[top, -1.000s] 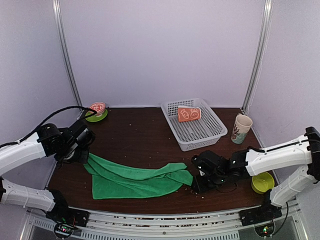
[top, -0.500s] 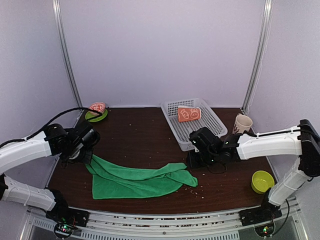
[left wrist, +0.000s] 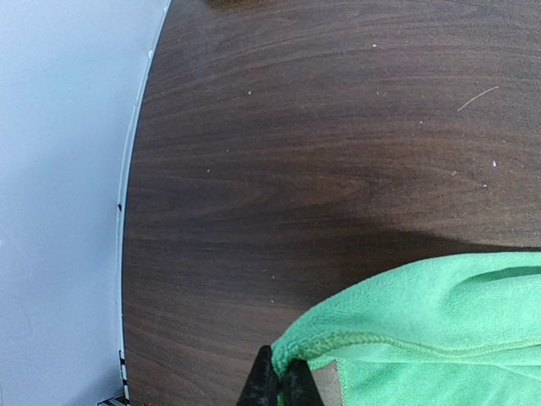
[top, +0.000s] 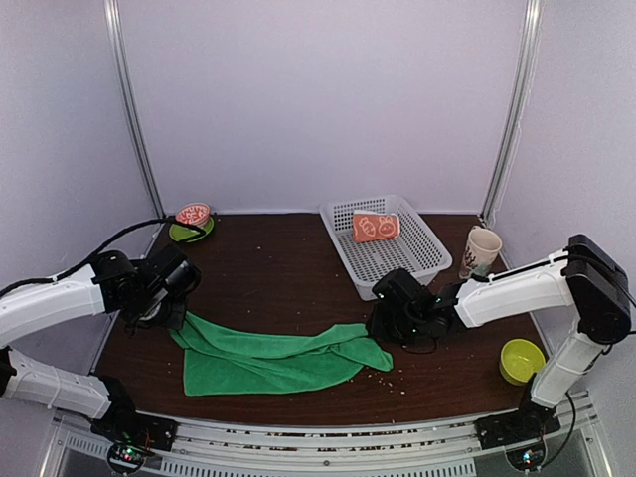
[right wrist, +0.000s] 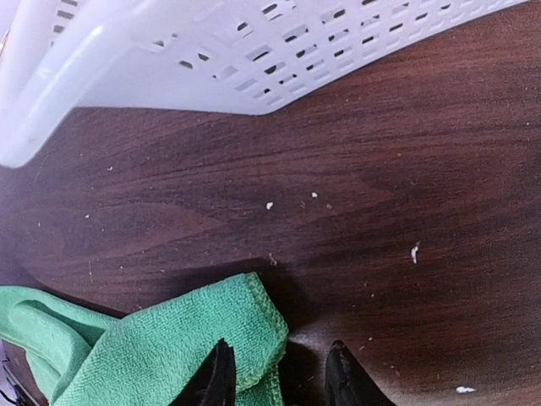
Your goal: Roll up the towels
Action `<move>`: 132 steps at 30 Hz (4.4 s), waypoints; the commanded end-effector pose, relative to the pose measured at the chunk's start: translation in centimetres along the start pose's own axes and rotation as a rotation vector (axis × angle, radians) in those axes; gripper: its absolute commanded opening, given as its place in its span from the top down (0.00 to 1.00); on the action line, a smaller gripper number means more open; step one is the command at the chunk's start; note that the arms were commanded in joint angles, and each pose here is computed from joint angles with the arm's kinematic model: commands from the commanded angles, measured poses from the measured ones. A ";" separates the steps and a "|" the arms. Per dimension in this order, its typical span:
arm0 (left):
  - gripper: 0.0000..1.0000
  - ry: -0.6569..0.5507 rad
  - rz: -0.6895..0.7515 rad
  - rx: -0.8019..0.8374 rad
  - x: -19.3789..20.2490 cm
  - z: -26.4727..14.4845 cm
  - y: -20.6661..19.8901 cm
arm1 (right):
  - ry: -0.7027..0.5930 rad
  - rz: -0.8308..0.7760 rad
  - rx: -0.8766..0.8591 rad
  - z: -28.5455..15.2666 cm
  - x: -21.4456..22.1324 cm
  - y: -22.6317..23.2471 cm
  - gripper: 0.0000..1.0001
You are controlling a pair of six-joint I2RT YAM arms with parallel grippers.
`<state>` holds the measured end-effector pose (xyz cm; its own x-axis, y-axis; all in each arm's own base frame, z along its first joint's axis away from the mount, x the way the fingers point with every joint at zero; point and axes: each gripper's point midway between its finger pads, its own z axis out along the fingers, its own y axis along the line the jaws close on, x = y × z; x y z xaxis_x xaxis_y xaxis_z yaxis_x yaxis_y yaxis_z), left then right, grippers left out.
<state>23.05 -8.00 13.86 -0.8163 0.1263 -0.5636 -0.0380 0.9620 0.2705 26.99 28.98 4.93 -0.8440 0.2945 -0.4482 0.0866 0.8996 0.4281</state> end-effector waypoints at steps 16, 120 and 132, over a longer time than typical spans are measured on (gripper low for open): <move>1.00 -0.010 -0.003 0.012 -0.3 0.5 -0.5 | 0.050 0.125 -0.039 2.3 0.9 0.3 0.75; 1.00 -0.335 -0.271 0.533 -9.7 -0.1 -6.1 | -0.390 -0.080 -0.127 -11.0 -12.7 -2.4 1.00; 1.00 -0.305 -0.325 0.611 -5.1 -2.0 -4.6 | -0.319 -0.052 -0.108 -11.8 -8.7 -6.3 1.00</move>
<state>27.62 -13.83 17.11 -0.6088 -0.1680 -0.7753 0.1533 0.9340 -0.3228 28.90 18.06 16.42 -0.6156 0.3345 -0.7136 -0.0537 0.8855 0.4614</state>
